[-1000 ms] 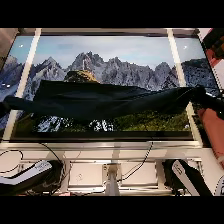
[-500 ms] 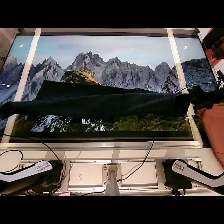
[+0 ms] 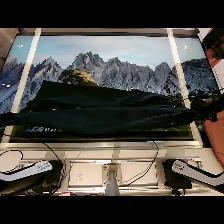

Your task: Fold the clothes and pants, and hang the long-sleeved shirts on hangers.

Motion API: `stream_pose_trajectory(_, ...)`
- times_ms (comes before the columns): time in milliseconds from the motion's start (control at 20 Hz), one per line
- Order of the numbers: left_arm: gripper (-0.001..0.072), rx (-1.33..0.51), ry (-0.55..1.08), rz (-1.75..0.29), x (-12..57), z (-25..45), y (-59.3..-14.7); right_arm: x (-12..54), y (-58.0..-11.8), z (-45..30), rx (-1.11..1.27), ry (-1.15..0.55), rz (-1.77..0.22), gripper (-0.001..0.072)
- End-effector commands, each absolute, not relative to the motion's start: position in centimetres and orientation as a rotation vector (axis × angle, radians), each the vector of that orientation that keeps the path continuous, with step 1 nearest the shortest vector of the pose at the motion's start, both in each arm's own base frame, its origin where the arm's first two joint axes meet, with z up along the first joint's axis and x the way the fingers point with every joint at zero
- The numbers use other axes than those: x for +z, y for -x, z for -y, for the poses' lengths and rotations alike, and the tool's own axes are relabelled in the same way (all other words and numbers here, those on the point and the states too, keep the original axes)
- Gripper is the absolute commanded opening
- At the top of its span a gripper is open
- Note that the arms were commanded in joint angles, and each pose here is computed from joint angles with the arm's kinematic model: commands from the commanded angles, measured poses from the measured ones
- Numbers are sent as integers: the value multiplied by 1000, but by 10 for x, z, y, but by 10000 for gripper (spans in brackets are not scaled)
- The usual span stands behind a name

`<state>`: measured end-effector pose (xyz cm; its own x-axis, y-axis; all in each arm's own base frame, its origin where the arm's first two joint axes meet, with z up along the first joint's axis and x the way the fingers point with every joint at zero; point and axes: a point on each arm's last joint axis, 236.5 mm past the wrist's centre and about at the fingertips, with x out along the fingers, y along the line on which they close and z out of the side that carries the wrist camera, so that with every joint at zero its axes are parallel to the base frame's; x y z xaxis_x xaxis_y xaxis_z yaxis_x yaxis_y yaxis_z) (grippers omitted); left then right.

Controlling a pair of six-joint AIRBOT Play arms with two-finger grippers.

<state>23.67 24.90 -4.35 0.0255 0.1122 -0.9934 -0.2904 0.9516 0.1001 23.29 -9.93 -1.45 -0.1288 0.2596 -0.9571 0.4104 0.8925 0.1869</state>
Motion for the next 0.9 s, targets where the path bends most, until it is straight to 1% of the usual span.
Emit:
stream_pose_trajectory(0, 18, 323, 93, -1554, -43, -257, -228, -33, -197, 97, -161, -496, -1856, 49)
stream_pose_trajectory(150, 18, 306, 86, -1599, -46, -252, -222, -51, -159, 81, -110, -501, -1993, 49)
stream_pose_trajectory(250, 17, 309, 37, -1635, -46, -256, -217, -60, -142, 81, -110, -475, -2047, 50)
stream_pose_trajectory(450, 17, 278, -13, -1650, -48, -249, -226, -73, -147, 82, -144, -482, -2004, 50)
stream_pose_trajectory(600, 18, 250, -11, -1743, -56, -240, -213, -75, -146, 82, -147, -482, -2004, 50)
stream_pose_trajectory(750, 18, 308, -31, -1797, -53, -249, -201, -72, -142, 79, -140, -490, -2026, 50)
stream_pose_trajectory(800, 19, 321, -49, -1798, -51, -254, -200, -72, -142, 80, -141, -489, -2024, 50)
stream_pose_trajectory(850, 19, 327, -64, -1766, -48, -257, -209, -72, -143, 79, -140, -491, -2019, 50)
